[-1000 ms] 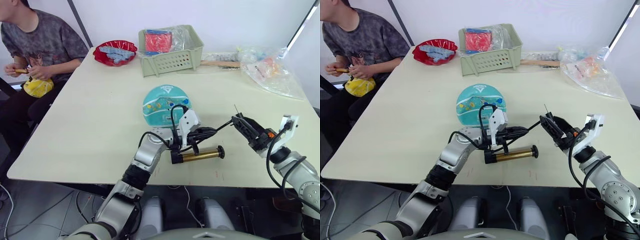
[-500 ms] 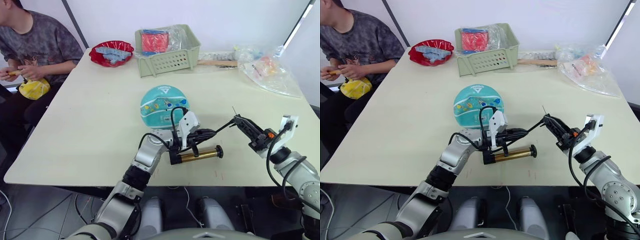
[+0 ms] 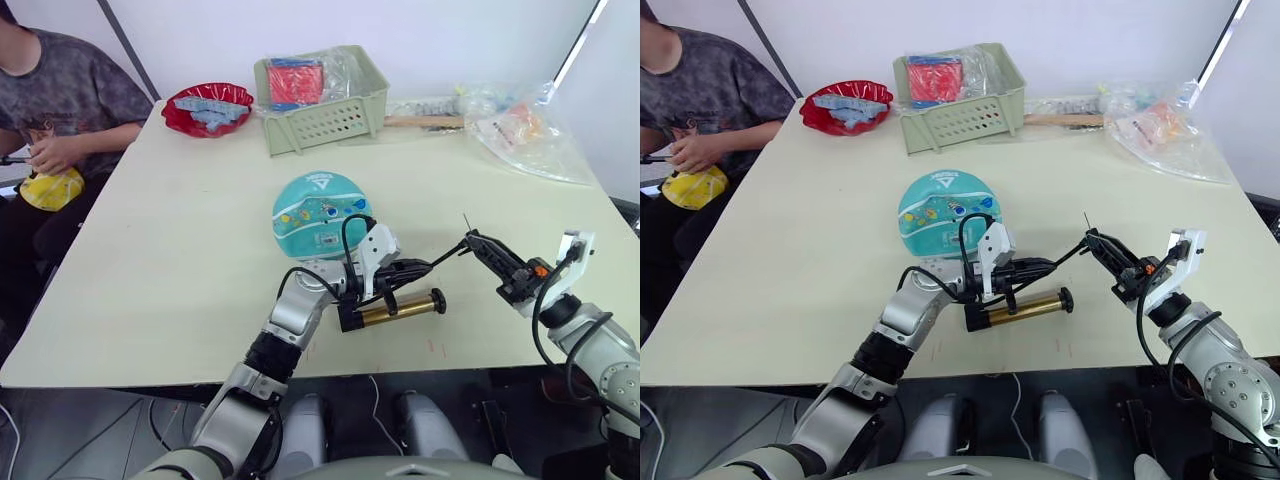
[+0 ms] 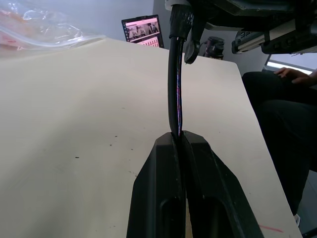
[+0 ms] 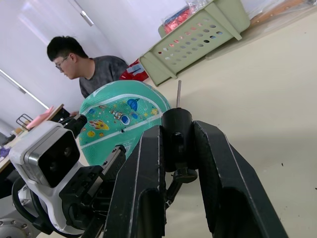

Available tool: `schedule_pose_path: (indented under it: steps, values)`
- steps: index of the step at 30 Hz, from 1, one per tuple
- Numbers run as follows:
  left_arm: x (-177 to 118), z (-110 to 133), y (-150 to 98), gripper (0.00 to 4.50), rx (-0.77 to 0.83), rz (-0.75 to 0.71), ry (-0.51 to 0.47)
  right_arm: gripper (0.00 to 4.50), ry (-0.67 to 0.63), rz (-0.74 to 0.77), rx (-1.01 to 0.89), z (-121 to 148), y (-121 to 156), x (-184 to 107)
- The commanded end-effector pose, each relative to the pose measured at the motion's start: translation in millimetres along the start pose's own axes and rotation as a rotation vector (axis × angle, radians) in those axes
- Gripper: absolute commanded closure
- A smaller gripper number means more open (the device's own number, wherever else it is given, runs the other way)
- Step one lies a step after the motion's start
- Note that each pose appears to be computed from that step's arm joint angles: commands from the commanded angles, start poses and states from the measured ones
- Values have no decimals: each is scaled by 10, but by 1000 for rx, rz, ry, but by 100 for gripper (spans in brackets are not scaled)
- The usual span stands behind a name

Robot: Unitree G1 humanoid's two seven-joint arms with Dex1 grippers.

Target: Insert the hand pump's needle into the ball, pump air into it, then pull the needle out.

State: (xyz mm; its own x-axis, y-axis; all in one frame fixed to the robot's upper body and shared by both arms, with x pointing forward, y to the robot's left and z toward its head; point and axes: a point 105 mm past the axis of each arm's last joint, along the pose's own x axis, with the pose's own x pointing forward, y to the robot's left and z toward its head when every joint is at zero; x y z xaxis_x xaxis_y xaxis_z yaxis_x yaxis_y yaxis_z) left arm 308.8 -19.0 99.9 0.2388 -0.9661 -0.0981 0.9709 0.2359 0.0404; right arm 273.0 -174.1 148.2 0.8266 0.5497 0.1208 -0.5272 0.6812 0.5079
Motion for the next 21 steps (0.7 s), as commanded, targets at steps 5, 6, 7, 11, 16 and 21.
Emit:
schedule_pose_path:
  steps: [5,6,7,11,16,21]
  values:
    - [-31,127,-11,296,30,-7,-52,417,-26,25,-39,79,58,6]
    - [-39,131,-7,252,31,-6,-53,417,-27,27,-41,82,60,3]
    - [-51,134,-6,189,33,-6,-52,417,-28,29,-43,84,60,0]
    - [-129,163,-27,24,53,-17,-56,417,-25,37,-63,100,68,-20]
    - [-297,296,-54,4,101,-18,-86,417,13,70,-173,138,58,-57]
    - [-525,411,-87,4,134,3,-107,417,29,147,-300,177,91,-116]
